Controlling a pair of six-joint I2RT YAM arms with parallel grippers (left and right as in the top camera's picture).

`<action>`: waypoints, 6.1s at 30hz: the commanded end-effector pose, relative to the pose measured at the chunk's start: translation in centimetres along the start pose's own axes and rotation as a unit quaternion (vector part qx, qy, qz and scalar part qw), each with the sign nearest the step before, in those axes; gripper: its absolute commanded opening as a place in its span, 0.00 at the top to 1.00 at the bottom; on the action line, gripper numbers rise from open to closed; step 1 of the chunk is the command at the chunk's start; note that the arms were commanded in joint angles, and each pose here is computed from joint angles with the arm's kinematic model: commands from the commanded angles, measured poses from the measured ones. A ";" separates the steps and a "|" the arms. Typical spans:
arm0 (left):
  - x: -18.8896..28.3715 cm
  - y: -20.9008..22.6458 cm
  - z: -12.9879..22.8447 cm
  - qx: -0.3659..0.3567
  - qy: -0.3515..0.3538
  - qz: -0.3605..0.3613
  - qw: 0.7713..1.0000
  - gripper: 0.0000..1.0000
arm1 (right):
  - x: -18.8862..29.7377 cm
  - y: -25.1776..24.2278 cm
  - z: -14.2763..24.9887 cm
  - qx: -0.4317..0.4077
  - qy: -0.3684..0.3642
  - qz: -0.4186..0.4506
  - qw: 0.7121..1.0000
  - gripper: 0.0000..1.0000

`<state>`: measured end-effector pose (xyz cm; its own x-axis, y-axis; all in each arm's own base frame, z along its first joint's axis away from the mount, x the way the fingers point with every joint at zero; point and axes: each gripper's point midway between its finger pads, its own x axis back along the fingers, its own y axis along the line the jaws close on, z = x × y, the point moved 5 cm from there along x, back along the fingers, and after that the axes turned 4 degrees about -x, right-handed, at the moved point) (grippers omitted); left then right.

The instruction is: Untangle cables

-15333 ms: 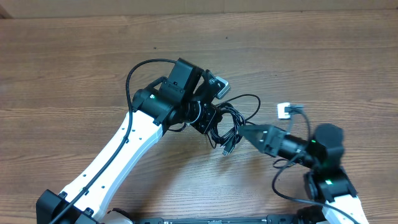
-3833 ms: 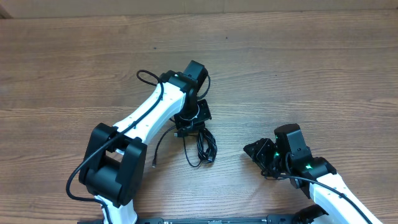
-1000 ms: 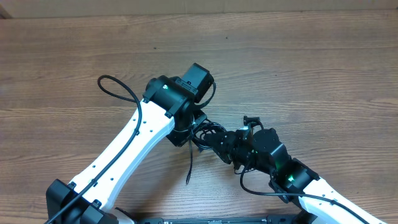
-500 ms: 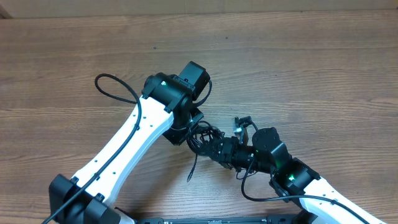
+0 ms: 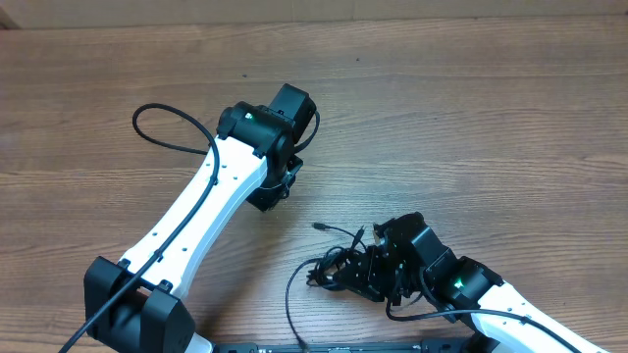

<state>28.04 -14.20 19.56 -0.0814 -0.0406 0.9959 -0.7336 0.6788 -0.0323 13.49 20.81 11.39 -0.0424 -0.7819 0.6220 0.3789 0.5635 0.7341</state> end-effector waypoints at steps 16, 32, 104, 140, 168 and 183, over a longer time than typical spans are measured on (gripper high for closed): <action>1.7 -1.5 6.4 -0.288 0.234 0.133 0.919 0.60 | 2.1 6.5 -5.1 0.083 -0.217 -0.135 0.963 0.82; -3.7 0.2 7.2 -0.047 0.271 0.038 0.961 0.18 | 2.1 6.4 -5.0 0.082 -0.216 -0.134 0.964 0.82; -7.4 0.4 5.2 0.084 0.306 0.023 0.948 0.32 | 1.6 4.0 -5.4 0.057 -0.223 -0.074 0.970 0.83; -9.6 -2.0 8.1 0.083 0.385 0.024 0.919 0.31 | 1.6 4.0 -5.4 0.057 -0.224 -0.074 0.970 0.83; -9.1 -2.7 8.5 0.078 0.412 0.047 0.907 0.81 | 1.6 4.0 -5.4 0.057 -0.224 -0.074 0.970 0.83; -10.2 -2.5 7.4 0.055 0.355 0.049 0.932 0.96 | 1.6 4.0 -5.4 0.057 -0.223 -0.074 0.970 0.81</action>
<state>25.87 -21.13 9.85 0.2841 0.5832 0.7610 -0.8290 0.5482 -0.1106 19.87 20.09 13.30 -0.4924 -0.6608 0.5665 0.2604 0.5092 0.8203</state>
